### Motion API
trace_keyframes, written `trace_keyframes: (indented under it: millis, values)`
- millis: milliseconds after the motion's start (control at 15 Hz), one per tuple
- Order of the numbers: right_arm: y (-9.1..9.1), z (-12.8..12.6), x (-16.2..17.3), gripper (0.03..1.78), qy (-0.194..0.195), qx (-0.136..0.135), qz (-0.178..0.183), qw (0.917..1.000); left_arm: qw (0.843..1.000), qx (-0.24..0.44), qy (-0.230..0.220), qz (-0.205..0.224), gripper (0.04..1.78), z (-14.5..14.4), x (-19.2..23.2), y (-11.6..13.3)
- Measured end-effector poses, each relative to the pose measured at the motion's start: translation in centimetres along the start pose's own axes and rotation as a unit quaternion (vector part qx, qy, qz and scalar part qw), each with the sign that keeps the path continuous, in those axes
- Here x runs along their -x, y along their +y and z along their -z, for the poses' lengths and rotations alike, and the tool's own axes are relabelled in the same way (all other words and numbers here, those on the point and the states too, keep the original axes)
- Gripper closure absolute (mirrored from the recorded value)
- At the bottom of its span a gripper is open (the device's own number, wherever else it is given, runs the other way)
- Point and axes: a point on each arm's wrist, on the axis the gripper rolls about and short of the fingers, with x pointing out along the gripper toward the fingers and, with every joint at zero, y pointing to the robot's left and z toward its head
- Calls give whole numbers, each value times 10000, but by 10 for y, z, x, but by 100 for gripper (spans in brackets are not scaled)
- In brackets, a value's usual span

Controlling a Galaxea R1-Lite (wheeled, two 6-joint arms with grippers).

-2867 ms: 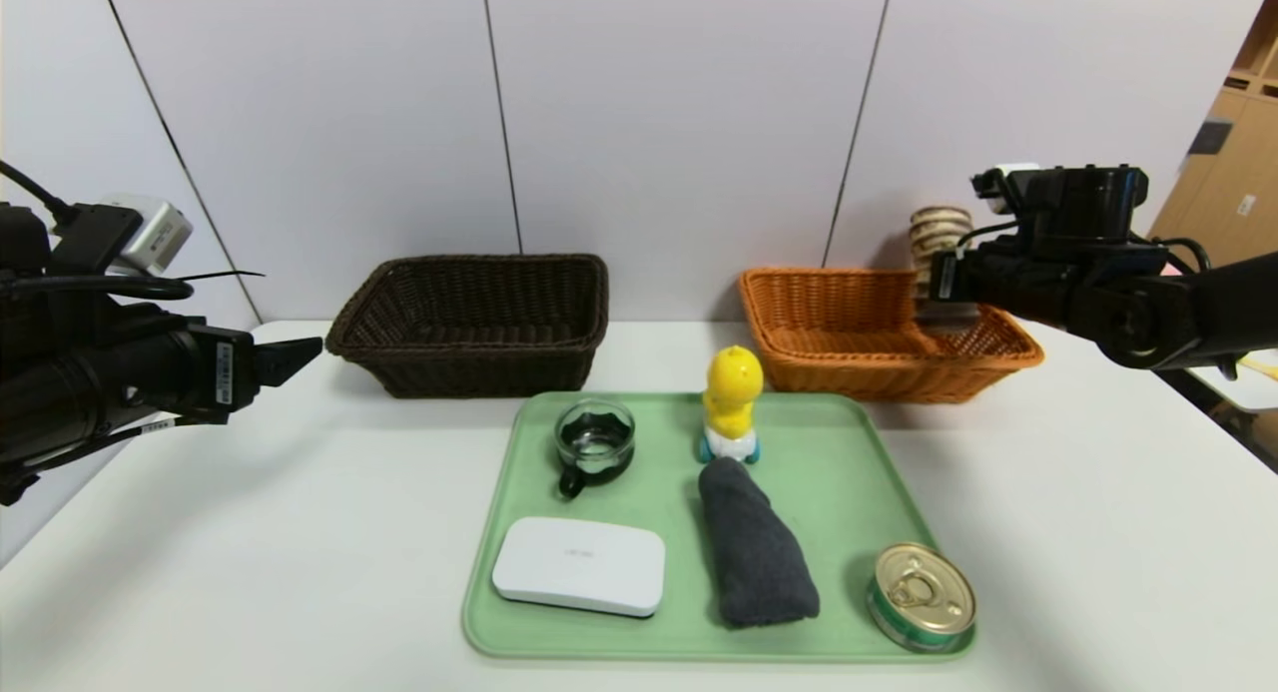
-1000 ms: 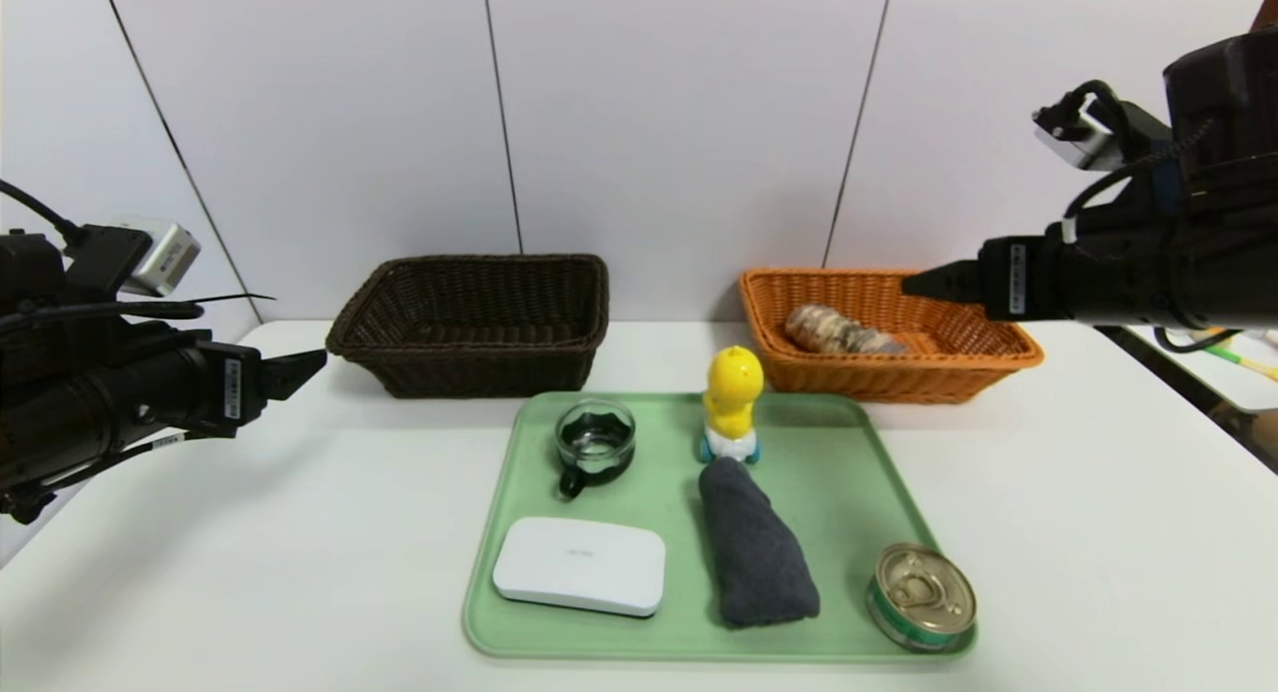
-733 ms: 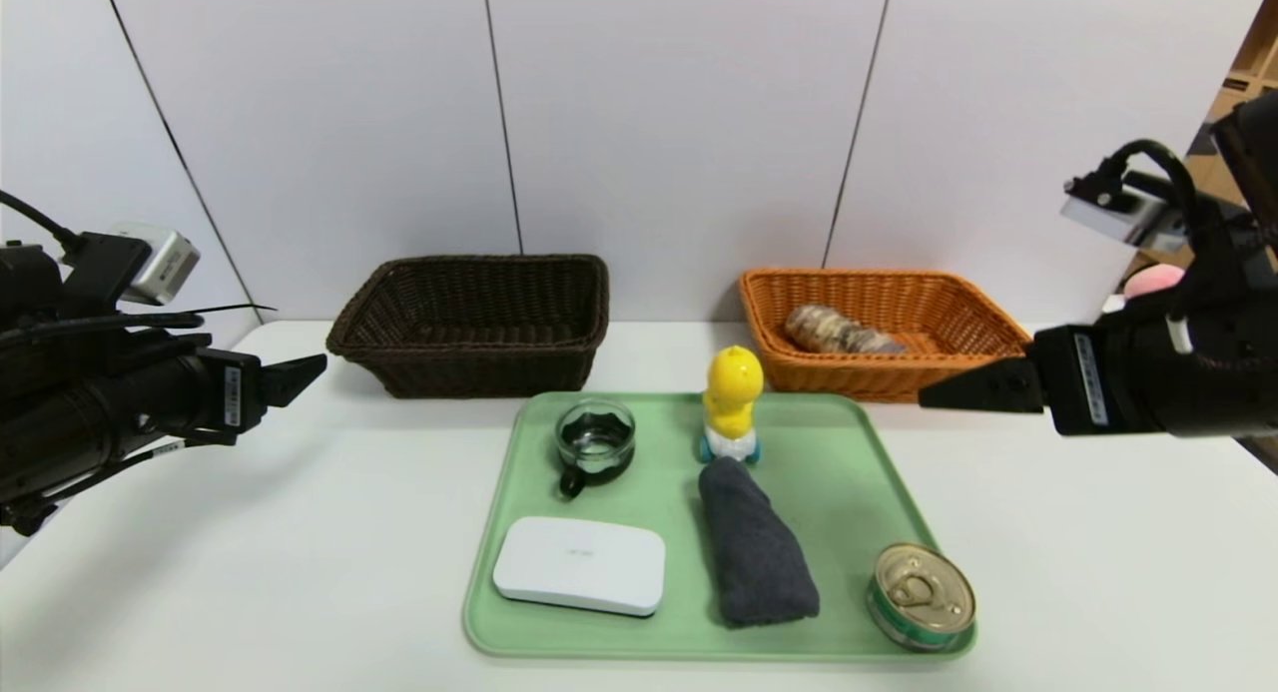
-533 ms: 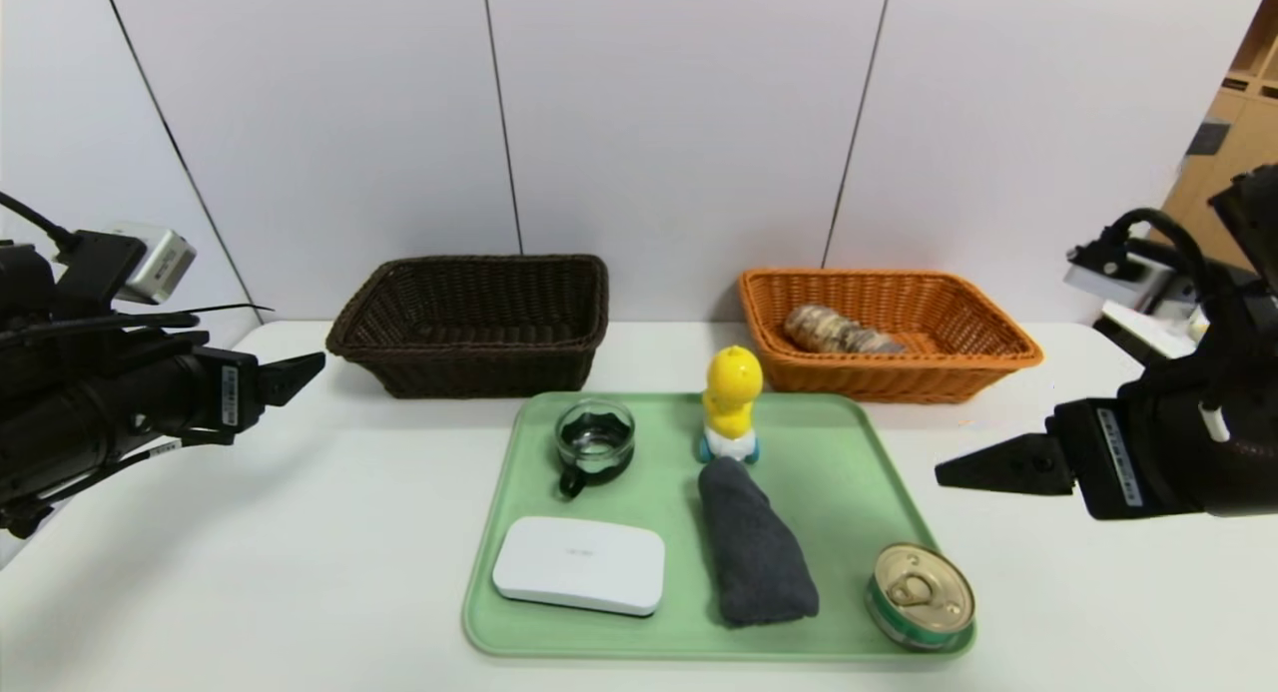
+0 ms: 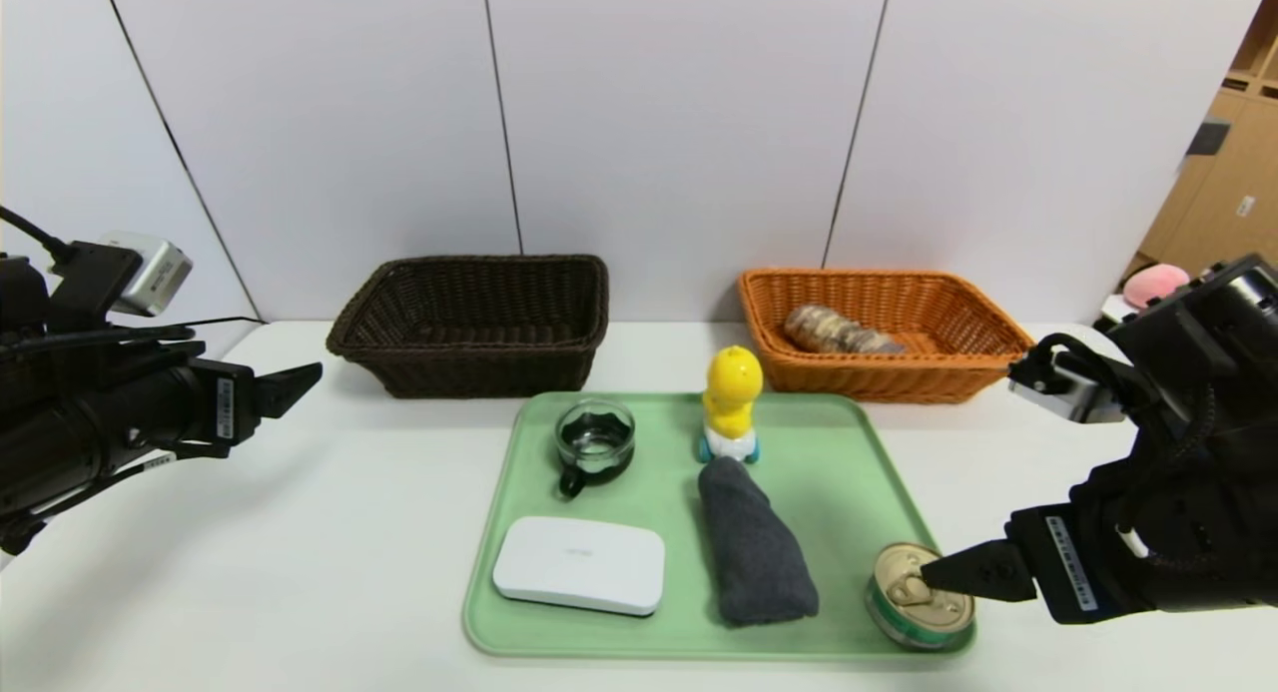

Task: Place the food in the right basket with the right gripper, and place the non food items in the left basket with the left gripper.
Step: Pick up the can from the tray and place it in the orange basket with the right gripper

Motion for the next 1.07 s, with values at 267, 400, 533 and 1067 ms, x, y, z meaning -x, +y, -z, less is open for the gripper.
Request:
trace_keyframes:
  millis: [267, 400, 533, 1067]
  values:
    - [11, -3, -23, 12, 233, 195, -9, 9995, 10000, 7, 26, 7, 13, 3, 2, 0]
    - [18, -7, -34, 12, 207, 266, -75, 9994, 10000, 25, -25, 2, 13, 1, 5, 0]
    - [22, -7, -44, 12, 333, 322, -69, 9989, 10000, 41, -63, -6, 13, 0, 7, 0]
    - [24, -6, -63, 12, 572, 377, 220, 9974, 9999, 39, -159, -16, 13, -3, 12, 0]
